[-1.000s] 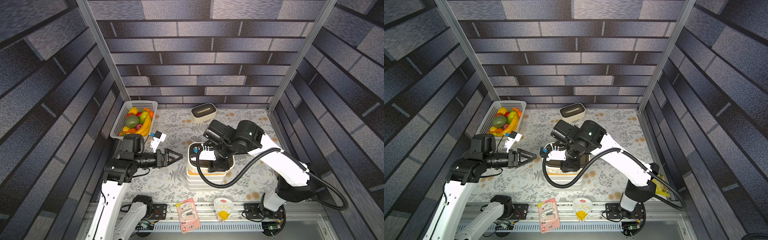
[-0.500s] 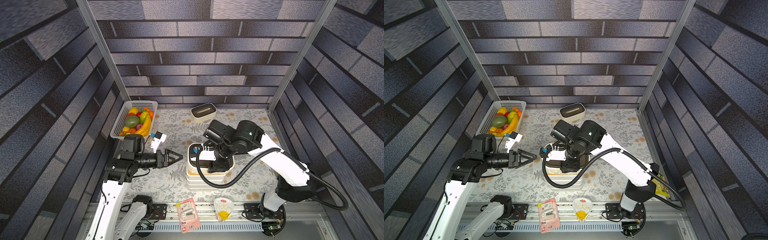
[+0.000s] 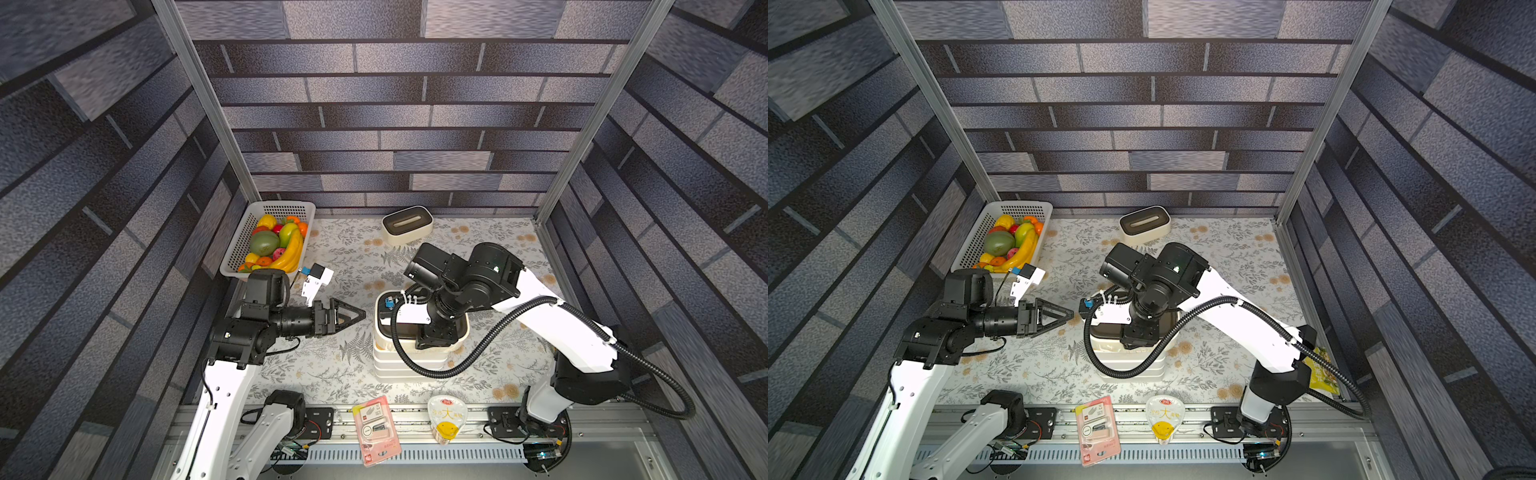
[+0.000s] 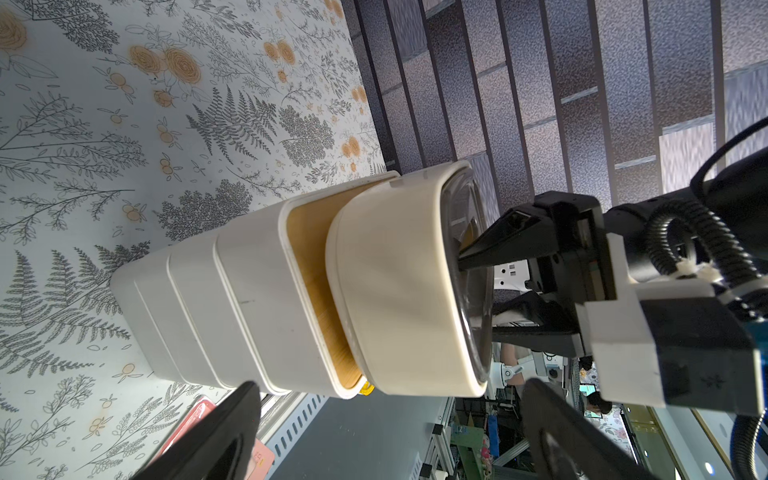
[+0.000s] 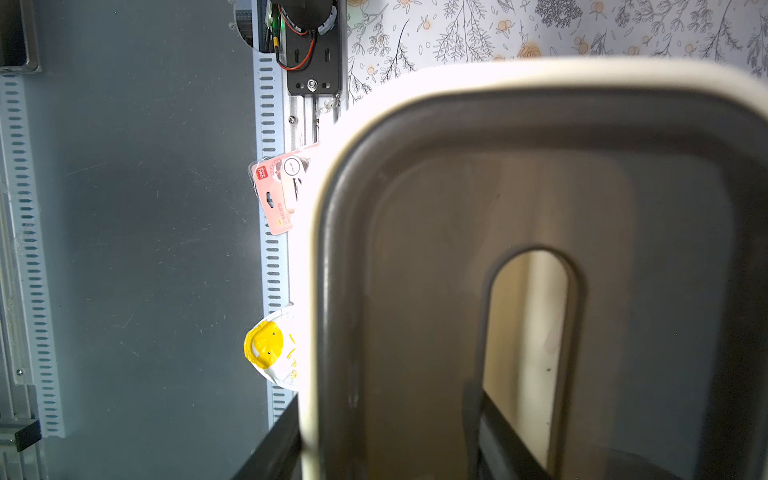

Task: Stack the tissue boxes
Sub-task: Place the tissue box at the tissue box.

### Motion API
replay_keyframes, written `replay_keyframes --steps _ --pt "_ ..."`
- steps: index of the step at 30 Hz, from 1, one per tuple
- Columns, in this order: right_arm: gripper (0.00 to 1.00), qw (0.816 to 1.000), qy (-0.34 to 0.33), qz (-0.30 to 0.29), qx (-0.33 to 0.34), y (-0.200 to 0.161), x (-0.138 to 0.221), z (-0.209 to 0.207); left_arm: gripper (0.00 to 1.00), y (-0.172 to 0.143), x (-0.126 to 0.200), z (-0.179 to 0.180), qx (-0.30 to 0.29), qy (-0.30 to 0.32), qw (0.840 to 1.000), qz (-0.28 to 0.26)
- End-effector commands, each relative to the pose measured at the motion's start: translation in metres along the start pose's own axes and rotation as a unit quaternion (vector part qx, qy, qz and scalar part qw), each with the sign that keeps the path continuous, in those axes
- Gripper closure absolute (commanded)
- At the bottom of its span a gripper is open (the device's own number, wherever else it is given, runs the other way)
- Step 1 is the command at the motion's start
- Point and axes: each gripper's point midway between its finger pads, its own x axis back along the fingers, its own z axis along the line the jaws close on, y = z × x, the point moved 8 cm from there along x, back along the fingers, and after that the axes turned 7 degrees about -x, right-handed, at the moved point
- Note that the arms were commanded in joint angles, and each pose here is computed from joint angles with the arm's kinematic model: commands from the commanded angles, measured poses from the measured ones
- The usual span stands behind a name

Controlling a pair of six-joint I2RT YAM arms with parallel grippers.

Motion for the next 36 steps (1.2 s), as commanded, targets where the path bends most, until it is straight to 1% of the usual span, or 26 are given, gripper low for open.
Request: replay_keyframes --steps 1,30,36 --pt "0.58 0.996 0.047 0.076 -0.02 -0.0278 0.0048 0.0173 0.0 -0.0036 -0.0003 0.0013 -0.003 -0.009 1.0 0.004" --pt "0.56 0.996 0.049 0.075 -0.016 -0.0208 0.0004 0.0144 0.0 -0.0038 -0.0006 0.0012 -0.012 -0.013 1.0 0.005" --pt "0.55 0.996 0.051 0.075 -0.015 -0.0193 -0.0006 0.0142 0.0 -0.006 0.0021 -0.0033 -0.015 -0.013 1.0 0.004"
